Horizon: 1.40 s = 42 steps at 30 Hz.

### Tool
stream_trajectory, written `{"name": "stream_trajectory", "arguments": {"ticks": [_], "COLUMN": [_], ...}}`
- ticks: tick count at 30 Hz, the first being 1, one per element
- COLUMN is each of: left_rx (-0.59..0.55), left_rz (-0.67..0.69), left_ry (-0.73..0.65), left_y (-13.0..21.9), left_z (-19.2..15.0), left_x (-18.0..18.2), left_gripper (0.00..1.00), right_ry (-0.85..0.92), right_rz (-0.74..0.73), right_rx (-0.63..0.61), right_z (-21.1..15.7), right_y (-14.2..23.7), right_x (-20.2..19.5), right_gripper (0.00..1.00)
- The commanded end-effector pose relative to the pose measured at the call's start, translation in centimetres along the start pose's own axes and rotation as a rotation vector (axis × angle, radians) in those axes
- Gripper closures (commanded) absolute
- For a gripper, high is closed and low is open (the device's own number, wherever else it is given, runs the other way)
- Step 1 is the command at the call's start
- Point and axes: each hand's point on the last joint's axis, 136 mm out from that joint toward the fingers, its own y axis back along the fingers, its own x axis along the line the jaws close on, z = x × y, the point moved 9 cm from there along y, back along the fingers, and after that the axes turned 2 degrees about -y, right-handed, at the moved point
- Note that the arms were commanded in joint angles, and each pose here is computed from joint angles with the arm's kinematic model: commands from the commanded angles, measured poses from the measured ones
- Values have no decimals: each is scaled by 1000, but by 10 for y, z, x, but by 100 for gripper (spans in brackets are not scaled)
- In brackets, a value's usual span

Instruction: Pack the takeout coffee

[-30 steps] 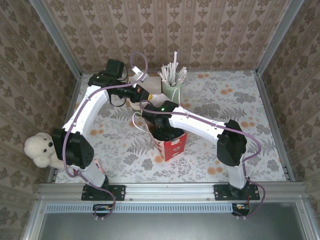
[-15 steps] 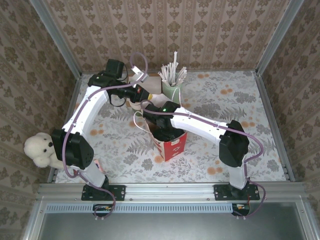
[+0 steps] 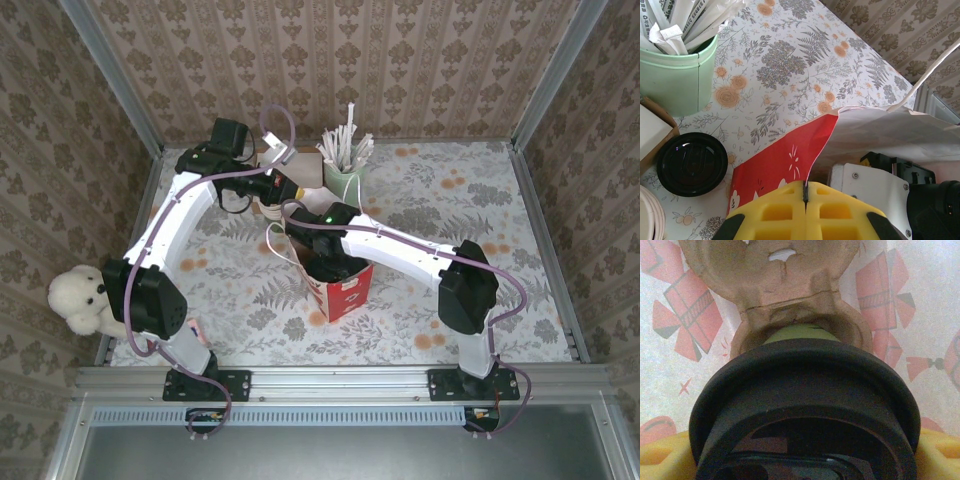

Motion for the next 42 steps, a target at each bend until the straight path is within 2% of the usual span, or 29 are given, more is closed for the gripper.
{"name": "stream_trajectory", "arguments": {"ticks": [1, 8, 24, 42], "left_rx": [-27, -31, -32, -59], "left_rz": [-1, -43, -27, -76], "left_ry": [-35, -45, -32, 14], "left_y": [9, 10, 9, 3], "left_z": [5, 4, 2, 2], "left_x": [-9, -14, -10, 0], "left_gripper": [100, 100, 100, 100], "right_ry": [-20, -18, -15, -2], "right_rz": [-10, -8, -10, -25], "right_rx": [17, 9, 17, 72], "right_z": [-2, 2, 1, -7], "right_y": [-3, -7, -16, -35], "right_x": [1, 3, 3, 4], "right_gripper": [32, 32, 32, 33]}}
